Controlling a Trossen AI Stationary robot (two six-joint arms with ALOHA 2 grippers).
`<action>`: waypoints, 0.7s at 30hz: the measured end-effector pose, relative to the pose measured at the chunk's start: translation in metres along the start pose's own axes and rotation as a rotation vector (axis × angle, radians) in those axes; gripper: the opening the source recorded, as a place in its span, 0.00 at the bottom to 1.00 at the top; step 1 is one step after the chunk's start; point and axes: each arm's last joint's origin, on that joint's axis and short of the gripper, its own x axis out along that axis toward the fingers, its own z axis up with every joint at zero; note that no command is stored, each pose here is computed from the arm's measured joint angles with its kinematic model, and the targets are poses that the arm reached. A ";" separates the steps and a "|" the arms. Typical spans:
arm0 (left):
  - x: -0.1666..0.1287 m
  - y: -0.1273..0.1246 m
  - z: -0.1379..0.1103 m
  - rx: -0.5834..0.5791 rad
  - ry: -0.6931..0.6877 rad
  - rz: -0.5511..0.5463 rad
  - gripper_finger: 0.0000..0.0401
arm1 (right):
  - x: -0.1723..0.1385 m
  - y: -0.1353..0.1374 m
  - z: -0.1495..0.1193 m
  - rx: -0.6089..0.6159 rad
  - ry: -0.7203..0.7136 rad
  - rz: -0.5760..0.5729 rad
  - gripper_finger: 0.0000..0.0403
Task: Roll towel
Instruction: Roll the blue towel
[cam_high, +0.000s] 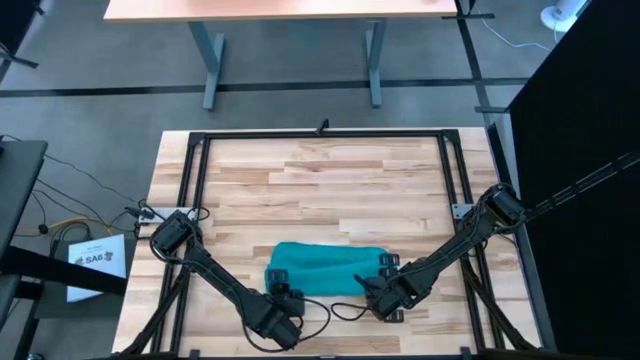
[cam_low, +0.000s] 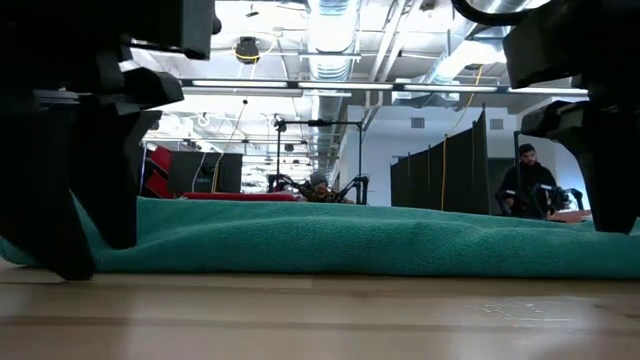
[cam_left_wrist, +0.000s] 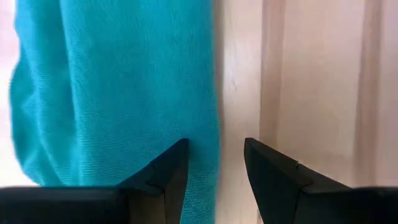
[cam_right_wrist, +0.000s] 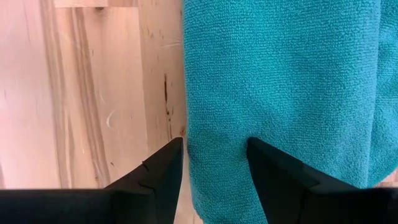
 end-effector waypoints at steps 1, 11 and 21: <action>0.003 0.001 -0.002 -0.001 0.003 0.007 0.35 | 0.000 0.000 0.000 0.000 -0.001 0.001 0.41; 0.008 0.006 -0.003 -0.047 0.008 0.028 0.35 | 0.000 0.003 0.004 -0.004 -0.037 0.027 0.41; 0.009 0.006 -0.003 -0.049 0.006 0.038 0.35 | 0.016 0.004 0.001 0.017 -0.006 0.017 0.41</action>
